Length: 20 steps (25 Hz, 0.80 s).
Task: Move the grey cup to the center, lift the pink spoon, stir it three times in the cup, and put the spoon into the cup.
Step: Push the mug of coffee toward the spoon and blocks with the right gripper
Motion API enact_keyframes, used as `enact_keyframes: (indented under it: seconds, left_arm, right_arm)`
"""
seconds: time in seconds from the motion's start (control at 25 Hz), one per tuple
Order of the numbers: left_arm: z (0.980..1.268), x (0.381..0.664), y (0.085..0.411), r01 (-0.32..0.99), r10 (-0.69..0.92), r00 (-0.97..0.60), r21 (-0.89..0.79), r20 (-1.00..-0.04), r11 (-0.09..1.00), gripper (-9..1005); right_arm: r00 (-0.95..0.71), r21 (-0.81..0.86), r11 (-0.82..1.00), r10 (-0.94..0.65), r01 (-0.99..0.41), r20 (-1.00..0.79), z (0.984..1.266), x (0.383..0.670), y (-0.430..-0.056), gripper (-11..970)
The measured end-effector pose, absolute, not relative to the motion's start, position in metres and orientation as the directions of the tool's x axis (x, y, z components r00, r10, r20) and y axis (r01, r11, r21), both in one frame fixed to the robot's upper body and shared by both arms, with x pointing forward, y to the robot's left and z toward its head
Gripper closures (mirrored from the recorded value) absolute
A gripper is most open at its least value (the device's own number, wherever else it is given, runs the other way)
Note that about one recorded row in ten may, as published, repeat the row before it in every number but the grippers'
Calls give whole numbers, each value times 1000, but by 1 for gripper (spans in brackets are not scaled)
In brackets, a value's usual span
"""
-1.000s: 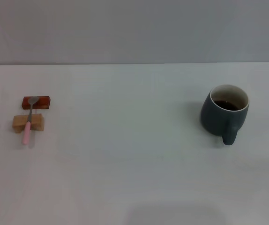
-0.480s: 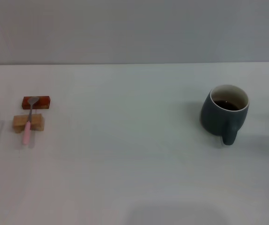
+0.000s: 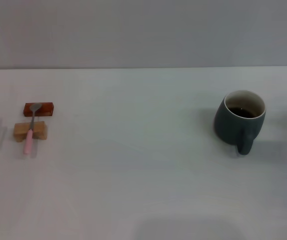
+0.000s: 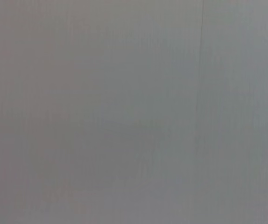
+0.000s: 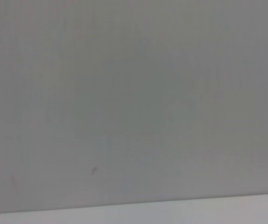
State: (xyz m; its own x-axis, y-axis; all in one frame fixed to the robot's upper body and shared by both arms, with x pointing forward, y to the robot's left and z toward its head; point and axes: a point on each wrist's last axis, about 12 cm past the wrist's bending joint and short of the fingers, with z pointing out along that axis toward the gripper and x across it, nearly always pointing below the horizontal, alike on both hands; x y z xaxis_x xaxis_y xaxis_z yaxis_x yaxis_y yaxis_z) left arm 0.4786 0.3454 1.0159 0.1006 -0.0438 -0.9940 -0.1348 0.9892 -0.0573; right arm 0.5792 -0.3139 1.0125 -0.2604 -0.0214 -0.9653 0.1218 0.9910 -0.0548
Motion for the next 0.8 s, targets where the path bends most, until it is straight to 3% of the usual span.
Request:
enact_keyframes:
  seconds: [0.8]
  left_arm:
    - [1018,482,344,-128,-45,108,-59,-993,990,217]
  right_arm:
    - [-275,-52,998,-62,-46,-959,1013,587,-270,961]
